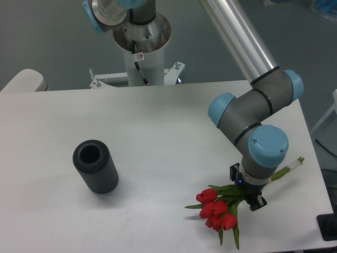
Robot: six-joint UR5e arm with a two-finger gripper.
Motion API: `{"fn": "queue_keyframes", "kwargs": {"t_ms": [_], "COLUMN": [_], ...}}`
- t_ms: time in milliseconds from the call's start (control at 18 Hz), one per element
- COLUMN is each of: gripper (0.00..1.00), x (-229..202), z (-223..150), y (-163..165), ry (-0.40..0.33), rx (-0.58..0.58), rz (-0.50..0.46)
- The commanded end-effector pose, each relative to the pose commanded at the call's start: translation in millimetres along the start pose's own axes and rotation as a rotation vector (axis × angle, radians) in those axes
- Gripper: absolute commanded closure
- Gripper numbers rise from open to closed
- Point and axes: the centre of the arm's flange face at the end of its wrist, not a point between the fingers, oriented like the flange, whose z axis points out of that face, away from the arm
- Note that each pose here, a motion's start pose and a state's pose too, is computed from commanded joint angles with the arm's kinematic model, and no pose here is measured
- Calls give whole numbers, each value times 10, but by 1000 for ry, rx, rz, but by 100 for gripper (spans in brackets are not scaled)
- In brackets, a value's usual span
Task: Insert the flowers into the vase
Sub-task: 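Carry the held red tulip bunch up and over toward the black vase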
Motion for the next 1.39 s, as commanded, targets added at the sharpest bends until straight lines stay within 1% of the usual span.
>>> {"fn": "queue_keyframes", "kwargs": {"t_ms": [222, 389, 556, 667, 722, 778, 1000, 1167, 1278, 1389], "gripper": [100, 100, 100, 100, 100, 100, 100, 100, 100, 100], "x": [23, 27, 60, 130, 206, 264, 465, 579, 641, 706], "z": [-4, -40, -148, -215, -258, -314, -608, -900, -1104, -1251], "y": [-52, -186, -265, -345, -380, -420, -611, -791, -956, -1039], "ry": [4, 0, -5, 1, 2, 3, -11, -22, -34, -37], "rx": [4, 11, 86, 149, 166, 189, 257, 350, 404, 470], "rz": [1, -58, -89, -189, -223, -237, -232, -285, -285, -287]}}
